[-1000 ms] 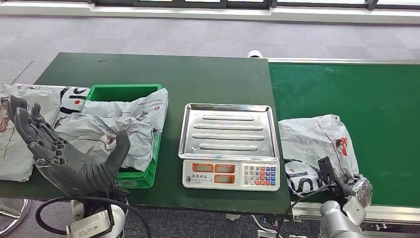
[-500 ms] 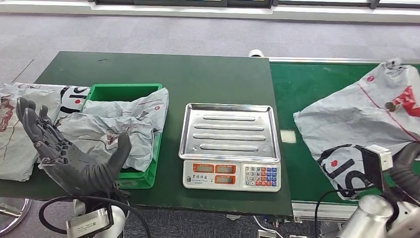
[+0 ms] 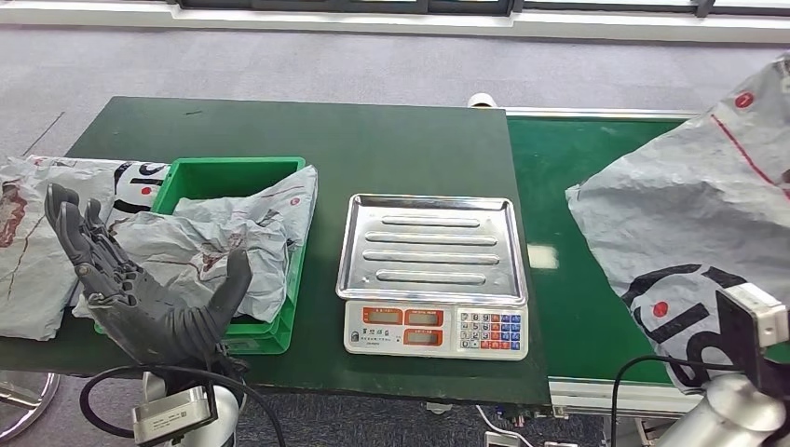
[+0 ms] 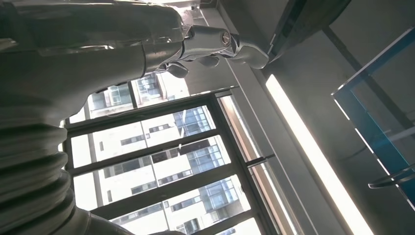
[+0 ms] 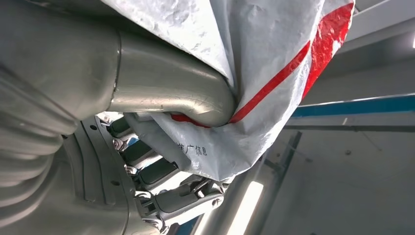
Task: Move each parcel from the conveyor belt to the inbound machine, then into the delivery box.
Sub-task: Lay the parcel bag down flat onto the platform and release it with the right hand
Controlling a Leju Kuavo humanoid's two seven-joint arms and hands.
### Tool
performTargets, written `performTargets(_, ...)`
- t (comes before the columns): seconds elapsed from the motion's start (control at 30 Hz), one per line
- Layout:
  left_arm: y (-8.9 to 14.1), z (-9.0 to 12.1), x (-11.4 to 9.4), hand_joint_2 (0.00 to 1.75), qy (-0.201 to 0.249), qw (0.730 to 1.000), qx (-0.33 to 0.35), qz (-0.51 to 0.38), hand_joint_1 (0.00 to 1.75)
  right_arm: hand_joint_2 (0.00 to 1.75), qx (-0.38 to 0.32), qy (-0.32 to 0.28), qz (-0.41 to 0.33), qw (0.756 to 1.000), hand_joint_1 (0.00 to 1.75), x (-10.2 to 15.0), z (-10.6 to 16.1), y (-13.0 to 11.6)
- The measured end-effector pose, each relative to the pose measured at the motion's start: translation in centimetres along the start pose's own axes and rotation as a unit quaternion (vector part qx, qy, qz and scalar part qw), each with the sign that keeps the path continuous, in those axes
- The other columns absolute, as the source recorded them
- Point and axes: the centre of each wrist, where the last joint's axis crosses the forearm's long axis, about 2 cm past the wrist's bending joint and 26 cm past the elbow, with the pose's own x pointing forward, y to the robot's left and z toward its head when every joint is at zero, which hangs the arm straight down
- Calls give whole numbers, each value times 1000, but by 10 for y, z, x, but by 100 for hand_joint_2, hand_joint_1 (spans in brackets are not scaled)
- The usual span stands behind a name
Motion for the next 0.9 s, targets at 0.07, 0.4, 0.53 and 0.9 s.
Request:
performTargets(0.07, 0, 0, 0, 175, 0, 1000, 0, 0, 0, 175, -1, 18, -36, 999, 175, 7, 5, 6)
performTargets(0.4, 0, -1, -1, 175, 7, 1000, 7, 9, 0, 175, 142, 110, -367, 913, 175, 126, 83, 74)
performTargets(0.53, 0, 1, -1, 175, 8, 1000, 4, 10, 0, 175, 194, 90, -401, 891, 175, 148, 103, 78)
performTargets(0.9, -2, 3, 0, 175, 5, 1000, -5, 15, 0, 175, 282, 58, -433, 854, 175, 171, 135, 82)
